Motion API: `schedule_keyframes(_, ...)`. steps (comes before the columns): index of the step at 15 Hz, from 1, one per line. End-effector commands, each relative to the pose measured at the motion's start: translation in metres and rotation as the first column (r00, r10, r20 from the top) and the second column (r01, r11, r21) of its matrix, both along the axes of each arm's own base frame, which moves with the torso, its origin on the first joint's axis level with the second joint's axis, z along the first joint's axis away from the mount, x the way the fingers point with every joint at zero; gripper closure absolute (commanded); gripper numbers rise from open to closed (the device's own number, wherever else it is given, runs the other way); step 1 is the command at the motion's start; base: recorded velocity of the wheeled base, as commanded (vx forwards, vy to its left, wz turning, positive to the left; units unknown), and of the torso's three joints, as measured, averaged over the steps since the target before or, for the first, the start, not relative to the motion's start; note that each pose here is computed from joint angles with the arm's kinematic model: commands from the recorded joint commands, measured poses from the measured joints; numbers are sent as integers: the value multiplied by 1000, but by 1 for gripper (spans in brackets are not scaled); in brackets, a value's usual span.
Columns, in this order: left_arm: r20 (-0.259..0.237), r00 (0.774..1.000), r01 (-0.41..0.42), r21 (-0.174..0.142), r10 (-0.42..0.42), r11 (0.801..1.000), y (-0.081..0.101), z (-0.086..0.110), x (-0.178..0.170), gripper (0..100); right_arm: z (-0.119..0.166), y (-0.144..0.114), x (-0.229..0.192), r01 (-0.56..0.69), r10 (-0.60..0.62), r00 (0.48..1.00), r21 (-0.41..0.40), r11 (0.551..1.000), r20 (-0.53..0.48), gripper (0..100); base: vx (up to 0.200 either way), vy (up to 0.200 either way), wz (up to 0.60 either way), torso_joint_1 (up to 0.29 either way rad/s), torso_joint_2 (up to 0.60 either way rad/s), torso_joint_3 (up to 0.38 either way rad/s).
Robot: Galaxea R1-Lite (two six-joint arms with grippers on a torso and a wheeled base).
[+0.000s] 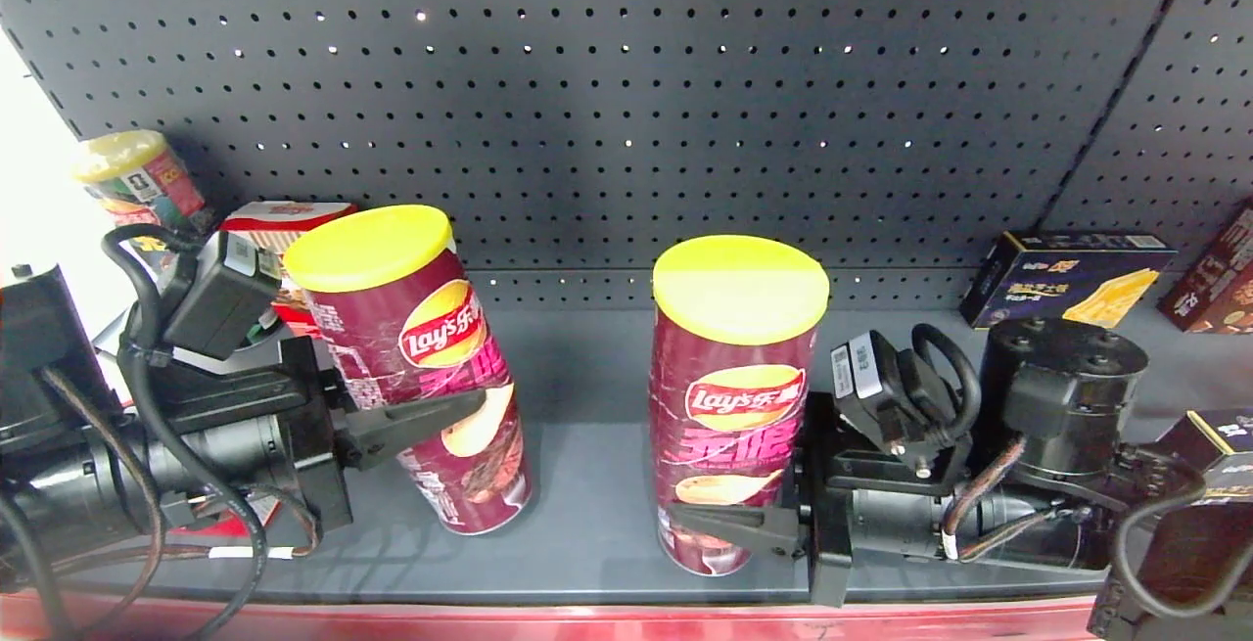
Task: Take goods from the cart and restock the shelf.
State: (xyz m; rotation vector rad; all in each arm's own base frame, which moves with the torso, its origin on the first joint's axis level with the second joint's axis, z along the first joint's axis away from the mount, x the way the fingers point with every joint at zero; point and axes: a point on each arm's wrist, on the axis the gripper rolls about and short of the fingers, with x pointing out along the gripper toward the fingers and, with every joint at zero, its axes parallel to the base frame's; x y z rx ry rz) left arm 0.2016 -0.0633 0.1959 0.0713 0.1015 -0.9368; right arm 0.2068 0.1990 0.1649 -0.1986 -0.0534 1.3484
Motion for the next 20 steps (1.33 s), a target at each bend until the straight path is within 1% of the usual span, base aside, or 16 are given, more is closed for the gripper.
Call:
schedule_keyframes(1,1,1000,0,0,0,1000,0,0,0,100,-11,3,4,2,-2,1000,-20,1000,-24,100,0,0,0,0,0,0)
schedule_keyframes(8,1,1000,-17,0,17,1000,4,0,1,100,-26,0,26,44,-45,998,-29,999,-33,100,0,0,0,0,0,0)
schedule_keyframes(14,-2,1000,-18,1,18,1000,4,0,1,100,-27,-4,32,64,-64,998,-18,998,-17,100,0,0,0,0,0,0)
schedule_keyframes(15,-2,1000,-18,1,18,1000,4,0,1,100,-26,-4,32,63,-63,998,-17,998,-16,0,0,0,0,0,0,0)
schedule_keyframes(18,-2,1000,-18,1,18,1000,4,-1,0,100,-22,-5,27,58,-58,998,3,998,9,0,0,0,0,0,0,0)
schedule_keyframes(20,-18,1000,-17,4,17,1000,4,-5,-1,100,-13,-13,16,58,-58,998,18,998,27,0,0,0,0,0,0,0)
